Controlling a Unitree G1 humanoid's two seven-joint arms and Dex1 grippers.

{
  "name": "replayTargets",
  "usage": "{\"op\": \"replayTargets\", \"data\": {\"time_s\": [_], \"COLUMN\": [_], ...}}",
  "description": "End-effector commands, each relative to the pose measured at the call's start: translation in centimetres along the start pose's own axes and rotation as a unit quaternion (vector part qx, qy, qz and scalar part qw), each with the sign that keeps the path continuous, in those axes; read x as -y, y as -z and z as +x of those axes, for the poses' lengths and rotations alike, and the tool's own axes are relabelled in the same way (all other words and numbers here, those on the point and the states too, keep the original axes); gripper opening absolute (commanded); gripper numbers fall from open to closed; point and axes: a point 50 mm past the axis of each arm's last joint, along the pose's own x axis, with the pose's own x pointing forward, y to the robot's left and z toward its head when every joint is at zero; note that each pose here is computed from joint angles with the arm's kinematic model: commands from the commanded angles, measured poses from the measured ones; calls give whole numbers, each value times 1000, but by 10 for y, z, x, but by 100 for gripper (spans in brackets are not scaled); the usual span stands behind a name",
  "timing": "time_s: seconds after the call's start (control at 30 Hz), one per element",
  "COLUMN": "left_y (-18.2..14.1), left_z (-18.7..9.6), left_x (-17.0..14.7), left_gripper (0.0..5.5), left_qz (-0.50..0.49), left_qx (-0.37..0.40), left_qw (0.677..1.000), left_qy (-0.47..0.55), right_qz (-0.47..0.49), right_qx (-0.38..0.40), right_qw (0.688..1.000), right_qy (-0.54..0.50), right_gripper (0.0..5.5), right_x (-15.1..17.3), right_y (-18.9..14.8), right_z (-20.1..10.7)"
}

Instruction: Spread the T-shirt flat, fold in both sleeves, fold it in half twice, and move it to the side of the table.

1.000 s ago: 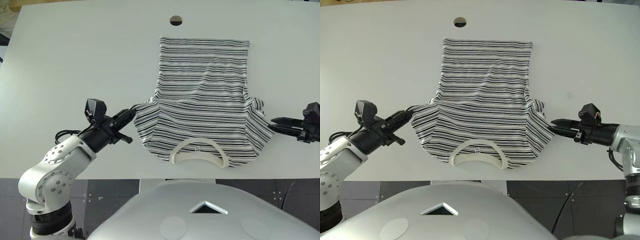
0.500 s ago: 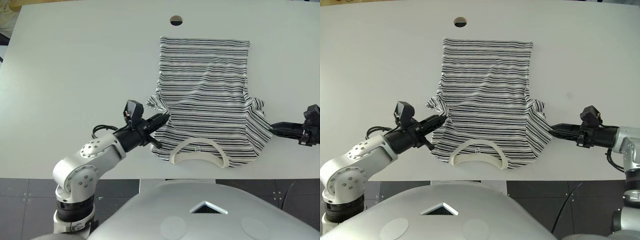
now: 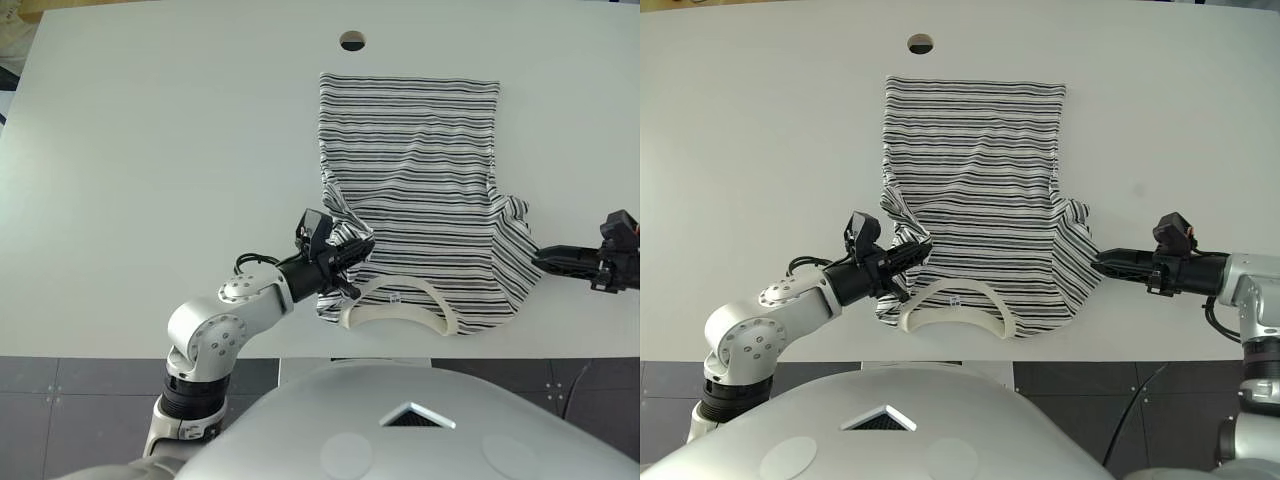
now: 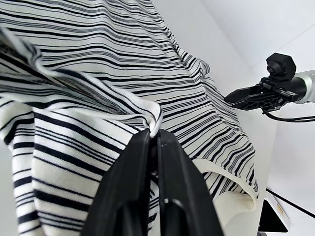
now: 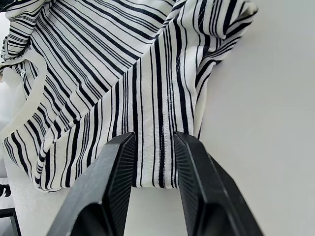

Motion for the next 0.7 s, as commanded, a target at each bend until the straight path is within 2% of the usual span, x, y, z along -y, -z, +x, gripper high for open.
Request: {"op": "replayTargets", "data": {"time_s": [0.03,0.2,0.5,0.6,0.7], "left_y": [1,0,-1,-1,0], "left_z": [-1,-1,-4,-4,-4], "left_x": [-2,-2,-2,-2,-1], "left_gripper": [84,165,315,363,363], "left_qz": [-3,-4,-6,-4,3], "left_qx": [8,13,21,20,14], "left_qw": [1000,1000,1000,1000,1000], "left_qy": [-9,-9,-11,-17,-14], "right_qz": [-9,-8,2,4,9], "right_qx": [19,44,-33,-51,-54], "right_qw": [1000,999,999,998,998], "right_qy": [3,11,24,22,12], "right_gripper": [147,147,299,299,299], "right_x": [5,10,18,20,20], "right_y": [-9,-19,9,13,16], "right_z": [-8,-26,-13,-7,-4]}}
